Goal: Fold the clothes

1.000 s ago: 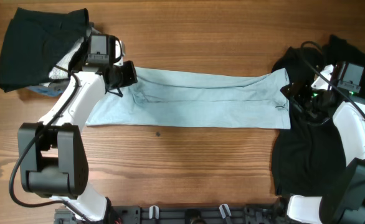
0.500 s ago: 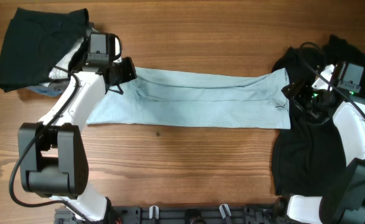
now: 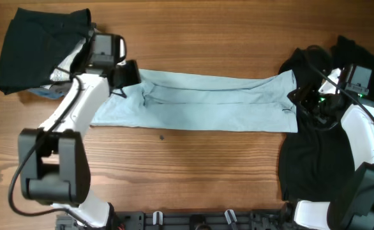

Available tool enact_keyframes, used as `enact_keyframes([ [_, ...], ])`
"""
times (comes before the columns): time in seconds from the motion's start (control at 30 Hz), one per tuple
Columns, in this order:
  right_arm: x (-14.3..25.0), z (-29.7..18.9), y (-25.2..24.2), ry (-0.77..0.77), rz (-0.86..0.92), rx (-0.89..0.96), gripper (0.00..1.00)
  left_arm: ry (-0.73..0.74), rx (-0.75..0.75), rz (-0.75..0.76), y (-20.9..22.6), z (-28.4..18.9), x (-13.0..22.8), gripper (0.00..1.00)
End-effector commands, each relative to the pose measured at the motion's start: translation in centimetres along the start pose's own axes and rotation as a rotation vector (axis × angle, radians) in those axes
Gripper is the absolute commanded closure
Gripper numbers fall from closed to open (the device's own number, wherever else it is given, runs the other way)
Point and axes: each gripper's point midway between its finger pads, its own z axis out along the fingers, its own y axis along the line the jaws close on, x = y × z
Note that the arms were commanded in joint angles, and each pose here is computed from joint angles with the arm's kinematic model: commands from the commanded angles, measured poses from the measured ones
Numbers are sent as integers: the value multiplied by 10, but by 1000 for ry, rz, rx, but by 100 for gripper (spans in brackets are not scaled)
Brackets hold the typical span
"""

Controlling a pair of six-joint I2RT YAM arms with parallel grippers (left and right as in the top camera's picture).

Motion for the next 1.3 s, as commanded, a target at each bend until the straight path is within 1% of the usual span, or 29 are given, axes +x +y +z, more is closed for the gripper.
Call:
enact_keyframes([
  [0.0, 1, -4, 0, -2, -32, 15, 37, -6, -67, -55, 37, -38, -7, 47],
  [0.03, 4, -4, -1, 10, -26, 19, 37, 49, -93, -80, 49, -39, 5, 46],
  [0.07, 9, -4, -3, 32, -17, 26, 33, 122, -123, -111, 64, -37, 21, 46],
  [0.13, 23, 2, -10, 79, 7, 41, 30, 200, -154, -146, 80, -33, 38, 46],
  [0.2, 39, 16, -28, 134, 35, 94, 30, 232, -162, -159, 85, -28, 44, 48],
  [0.27, 47, 29, -35, 166, 41, 97, 30, 237, -162, -157, 84, -28, 45, 49],
  [0.33, 37, 40, -37, 136, -44, 87, 31, 245, -164, -157, 84, -28, 48, 48],
  [0.43, 12, 45, -33, 40, -120, 73, 31, 245, -164, -155, 84, -28, 48, 54],
  [0.47, -2, 45, -29, -16, -148, 58, 34, 252, -165, -154, 84, -27, 50, 56],
  [0.53, -11, 42, -19, -41, -172, 17, 47, 274, -167, -149, 83, -24, 59, 57],
  [0.6, -20, 37, -9, -61, -184, -13, 50, 302, -170, -140, 82, -20, 71, 60],
  [0.63, -26, 34, -7, -77, -190, -13, 49, 313, -170, -134, 80, -18, 77, 64],
  [0.67, -31, 33, -5, -92, -198, -17, 45, 316, -170, -129, 80, -15, 81, 64],
  [0.7, -34, 32, -4, -106, -257, -17, 32, 316, -169, -127, 80, -13, 84, 64],
  [0.73, -35, 33, -5, -111, -323, -5, 24, 322, -170, -128, 81, -10, 89, 64],
  [0.77, -34, 34, -5, -105, -366, -2, 20, 327, -172, -128, 82, -10, 91, 64],
  [0.8, -31, 37, -7, -90, -389, 1, 20, 328, -172, -128, 82, -10, 92, 63],
  [0.83, -22, 42, -8, -53, -399, -12, 26, 324, -171, -128, 82, -9, 91, 63],
  [0.87, -11, 43, -2, -11, -417, -67, 38, 321, -170, -128, 82, -9, 90, 63],
  [0.9, -3, 43, 6, 13, -447, -127, 46, 319, -170, -128, 82, -9, 90, 63],
  [0.93, -2, 43, 8, 14, -470, -135, 47, 318, -169, -127, 81, -9, 89, 63],
  [0.97, -9, 43, 1, -6, -477, -85, 42, 315, -169, -127, 81, -8, 89, 63],
  [1.0, -16, 44, -5, -30, -472, -43, 33, 311, -168, -126, 81, -8, 88, 62],
  [1.03, -25, 43, -10, -61, -463, -3, 47, 306, -167, -126, 81, -8, 86, 62],
  [1.07, -30, 43, -12, -79, -444, 13, 74, 306, -167, -126, 81, -8, 86, 62],
  [1.1, -35, 41, -14, -99, -320, 14, 88, 307, -167, -126, 81, -8, 87, 62],
  [1.13, -39, 40, -17, -114, -202, 11, 96, 306, -167, -126, 81, -8, 86, 62],
  [1.2, -48, 36, -31, -149, 38, 37, 96, 301, -165, -126, 81, -7, 85, 57],
  [1.27, -47, 40, -48, -155, 159, 111, 96, 298, -165, -126, 81, -7, 85, 56],
])
